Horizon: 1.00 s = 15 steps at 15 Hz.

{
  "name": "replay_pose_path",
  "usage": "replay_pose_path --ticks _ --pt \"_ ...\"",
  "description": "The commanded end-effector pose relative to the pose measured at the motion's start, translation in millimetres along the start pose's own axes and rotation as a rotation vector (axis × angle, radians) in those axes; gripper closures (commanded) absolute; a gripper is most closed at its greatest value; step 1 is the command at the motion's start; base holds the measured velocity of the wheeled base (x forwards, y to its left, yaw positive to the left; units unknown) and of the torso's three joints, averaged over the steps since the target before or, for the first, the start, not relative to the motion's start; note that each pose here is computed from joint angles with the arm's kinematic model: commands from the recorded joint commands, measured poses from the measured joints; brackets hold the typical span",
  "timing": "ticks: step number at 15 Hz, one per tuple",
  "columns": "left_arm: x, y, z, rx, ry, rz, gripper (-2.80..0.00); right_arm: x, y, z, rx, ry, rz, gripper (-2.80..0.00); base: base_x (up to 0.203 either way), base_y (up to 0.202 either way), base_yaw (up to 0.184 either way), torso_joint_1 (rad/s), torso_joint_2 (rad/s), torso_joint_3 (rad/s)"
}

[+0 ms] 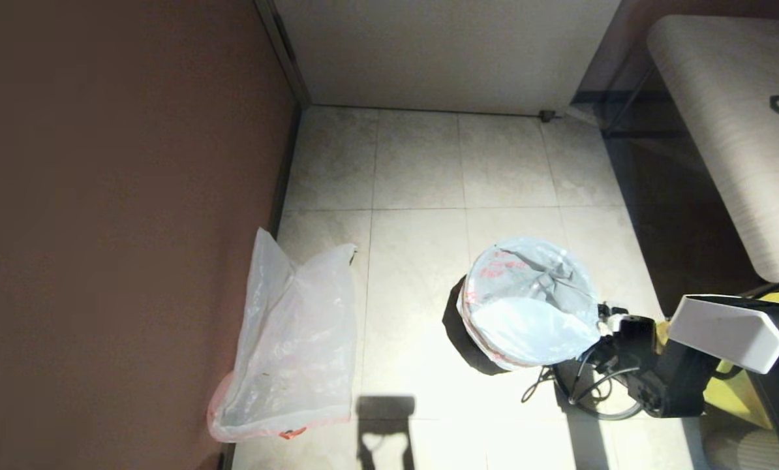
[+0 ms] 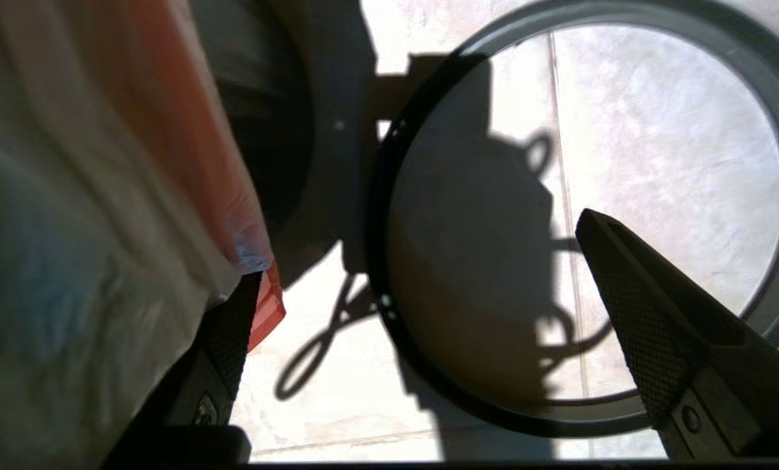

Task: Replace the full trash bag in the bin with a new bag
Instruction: Place the trash bag on the floor

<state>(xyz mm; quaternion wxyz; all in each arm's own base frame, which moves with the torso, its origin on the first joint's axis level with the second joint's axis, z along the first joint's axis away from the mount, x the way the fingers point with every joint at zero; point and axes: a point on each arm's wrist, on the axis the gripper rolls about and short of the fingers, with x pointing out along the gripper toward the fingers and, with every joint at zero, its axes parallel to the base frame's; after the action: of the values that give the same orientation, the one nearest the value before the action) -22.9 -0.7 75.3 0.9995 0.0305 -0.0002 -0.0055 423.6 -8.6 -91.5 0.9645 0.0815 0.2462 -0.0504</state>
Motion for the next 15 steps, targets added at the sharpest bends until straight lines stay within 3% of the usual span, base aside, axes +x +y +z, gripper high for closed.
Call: replay_pose_path --ticks 1,6,8,12,15 --pt "0 0.0 0 0.000 -0.002 0.000 0.00 6 -2 0 0.003 0.014 -0.018 -2.80 0.000 0.000 0.000 0.000 0.00 0.000" --pt "0 0.0 0 0.000 -0.002 0.000 0.00 7 -3 14 0.003 -0.088 -0.153 -2.80 0.000 0.000 0.000 0.000 0.00 0.000" --pt "0 0.0 0 0.000 -0.002 0.000 0.00 2 -3 21 0.006 -0.194 -0.190 -2.80 0.000 0.000 0.000 0.000 0.00 0.000" --pt "0 0.0 0 0.000 -0.002 0.000 0.00 -7 2 38 0.083 -0.334 -0.304 -2.80 0.000 0.000 0.000 0.000 0.00 0.000" --pt "0 0.0 0 0.000 -0.002 0.000 0.00 -11 4 46 0.106 -0.366 -0.356 -2.80 0.000 0.000 0.000 0.000 0.00 0.000"
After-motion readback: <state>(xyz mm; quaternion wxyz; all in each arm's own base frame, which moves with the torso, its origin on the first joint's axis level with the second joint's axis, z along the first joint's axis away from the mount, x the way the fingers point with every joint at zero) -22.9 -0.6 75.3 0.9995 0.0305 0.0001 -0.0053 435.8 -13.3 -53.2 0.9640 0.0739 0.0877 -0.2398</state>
